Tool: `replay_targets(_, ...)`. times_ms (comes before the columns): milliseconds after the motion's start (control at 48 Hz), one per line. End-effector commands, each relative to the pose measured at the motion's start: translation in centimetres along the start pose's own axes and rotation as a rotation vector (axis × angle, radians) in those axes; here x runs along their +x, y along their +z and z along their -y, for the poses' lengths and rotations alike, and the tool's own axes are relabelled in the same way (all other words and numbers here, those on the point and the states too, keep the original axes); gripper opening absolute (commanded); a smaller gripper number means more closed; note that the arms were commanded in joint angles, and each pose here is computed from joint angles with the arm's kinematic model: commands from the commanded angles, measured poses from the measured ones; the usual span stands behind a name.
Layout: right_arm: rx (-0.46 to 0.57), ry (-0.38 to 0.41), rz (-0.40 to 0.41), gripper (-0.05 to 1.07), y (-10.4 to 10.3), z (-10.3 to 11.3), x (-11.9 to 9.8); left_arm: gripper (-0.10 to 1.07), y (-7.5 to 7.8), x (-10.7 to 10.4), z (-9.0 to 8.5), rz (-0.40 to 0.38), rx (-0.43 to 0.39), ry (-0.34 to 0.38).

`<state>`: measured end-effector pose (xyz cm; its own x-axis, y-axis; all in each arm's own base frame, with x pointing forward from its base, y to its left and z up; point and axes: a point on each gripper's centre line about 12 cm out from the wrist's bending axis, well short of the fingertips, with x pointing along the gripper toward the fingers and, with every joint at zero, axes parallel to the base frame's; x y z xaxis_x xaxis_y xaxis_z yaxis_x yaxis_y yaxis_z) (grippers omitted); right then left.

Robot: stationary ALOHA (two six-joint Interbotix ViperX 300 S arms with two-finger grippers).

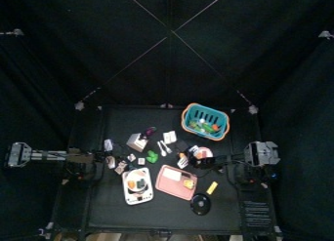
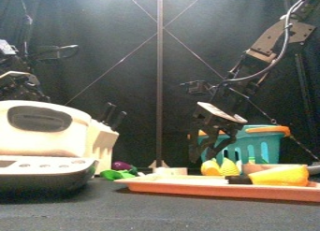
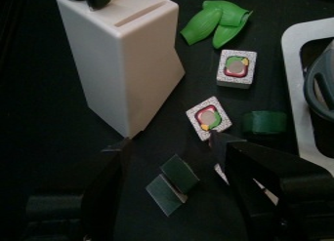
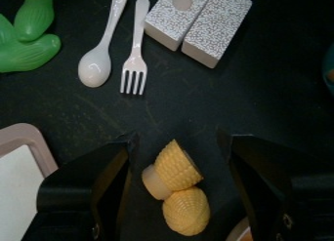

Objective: Grab green sushi pieces

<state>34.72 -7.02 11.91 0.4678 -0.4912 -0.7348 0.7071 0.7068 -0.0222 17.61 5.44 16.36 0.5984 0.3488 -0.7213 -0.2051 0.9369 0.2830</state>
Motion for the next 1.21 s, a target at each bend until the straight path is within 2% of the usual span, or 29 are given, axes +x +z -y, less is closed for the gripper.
replay_targets(0, 0.018, 0.015, 0.029, 0.95, 1.2, -0.2, -0.5, 0.97, 0.6, -0.1, 0.1, 0.020, 0.005, -0.006)
replay_targets(83, 0.017, 0.016, 0.029, 0.95, 1.2, -0.3, -0.5, 0.97, 1.1, -0.3, 0.1, 0.043, 0.004, -0.011)
replay_targets(167, 0.016, 0.017, 0.029, 0.95, 1.1, -0.3, -0.5, 0.97, 2.5, -0.9, 0.4, 0.099, 0.004, -0.035)
replay_targets(396, 0.017, 0.014, 0.027, 0.95, 1.1, -0.2, -0.4, 0.97, 7.1, -3.6, 4.6, 0.267, 0.043, -0.239)
replay_targets(562, 0.017, 0.014, 0.026, 0.95, 1.1, -0.2, -0.4, 0.97, 9.6, -4.5, 7.2, 0.290, 0.113, -0.314)
replay_targets(771, 0.017, 0.014, 0.026, 0.95, 1.1, -0.2, -0.4, 0.97, 11.3, -4.2, 9.7, 0.254, 0.271, -0.318)
replay_targets(854, 0.017, 0.014, 0.026, 0.95, 1.1, -0.2, -0.4, 0.97, 11.7, -4.5, 10.4, 0.238, 0.306, -0.326)
replay_targets(958, 0.016, 0.013, 0.025, 0.95, 1.1, -0.2, -0.4, 0.97, 11.9, -4.5, 10.4, 0.164, 0.254, -0.323)
replay_targets(1188, 0.017, 0.013, 0.024, 0.95, 1.1, -0.2, -0.4, 0.96, 12.0, -4.8, 11.8, -0.160, -0.012, -0.387)
